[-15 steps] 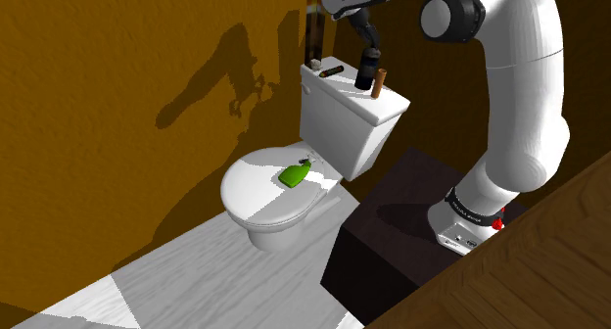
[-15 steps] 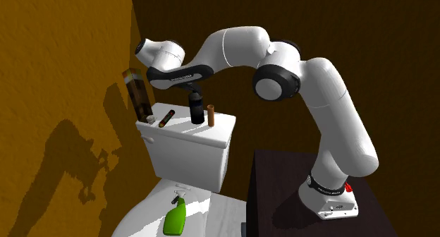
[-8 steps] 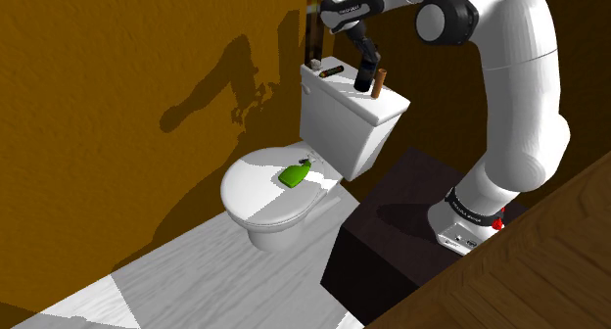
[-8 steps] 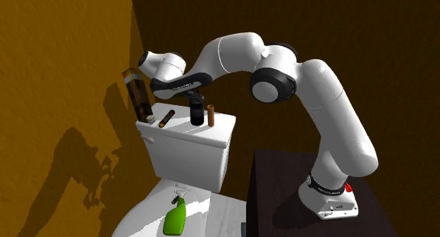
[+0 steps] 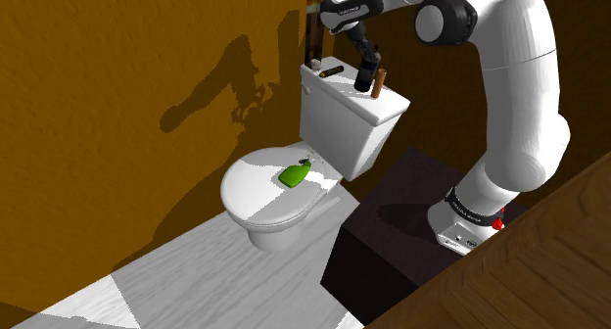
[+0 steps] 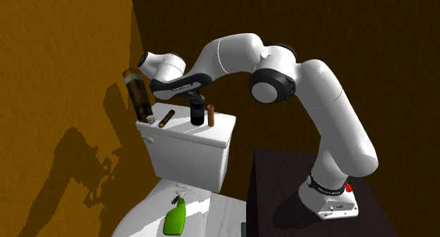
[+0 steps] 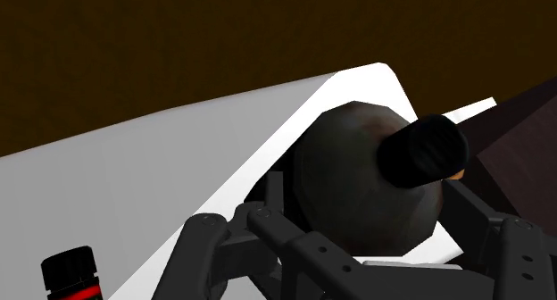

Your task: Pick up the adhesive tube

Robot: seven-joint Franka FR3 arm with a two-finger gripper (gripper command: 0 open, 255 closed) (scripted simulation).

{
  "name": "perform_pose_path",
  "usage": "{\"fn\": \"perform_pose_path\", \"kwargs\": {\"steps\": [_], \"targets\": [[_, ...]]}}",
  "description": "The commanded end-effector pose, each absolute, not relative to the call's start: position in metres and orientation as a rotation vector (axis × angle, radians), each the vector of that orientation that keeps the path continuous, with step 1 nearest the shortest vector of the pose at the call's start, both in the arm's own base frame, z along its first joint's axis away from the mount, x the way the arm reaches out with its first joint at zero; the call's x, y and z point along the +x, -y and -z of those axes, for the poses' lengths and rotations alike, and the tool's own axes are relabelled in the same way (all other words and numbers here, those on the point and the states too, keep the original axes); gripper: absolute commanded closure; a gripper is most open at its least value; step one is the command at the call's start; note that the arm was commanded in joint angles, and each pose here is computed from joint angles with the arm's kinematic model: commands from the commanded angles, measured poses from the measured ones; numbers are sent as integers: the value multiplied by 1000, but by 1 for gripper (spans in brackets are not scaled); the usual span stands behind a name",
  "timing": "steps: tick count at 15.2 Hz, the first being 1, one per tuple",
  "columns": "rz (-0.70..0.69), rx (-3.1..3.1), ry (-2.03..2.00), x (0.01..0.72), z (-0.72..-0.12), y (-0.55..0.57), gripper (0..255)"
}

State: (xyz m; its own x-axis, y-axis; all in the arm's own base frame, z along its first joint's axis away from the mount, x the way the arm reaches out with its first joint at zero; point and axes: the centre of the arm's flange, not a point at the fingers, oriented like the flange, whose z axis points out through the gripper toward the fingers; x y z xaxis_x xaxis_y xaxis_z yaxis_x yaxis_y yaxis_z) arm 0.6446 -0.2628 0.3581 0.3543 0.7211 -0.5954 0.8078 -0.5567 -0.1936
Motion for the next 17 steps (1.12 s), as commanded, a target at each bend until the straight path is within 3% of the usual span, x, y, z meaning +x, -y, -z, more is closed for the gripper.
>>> {"fn": "perform_pose_path", "kwargs": {"steps": [1,17], "targets": [[982,2473,-1406,645,-356,263,255],[982,2473,-1406,644,-429,262,255]]}}
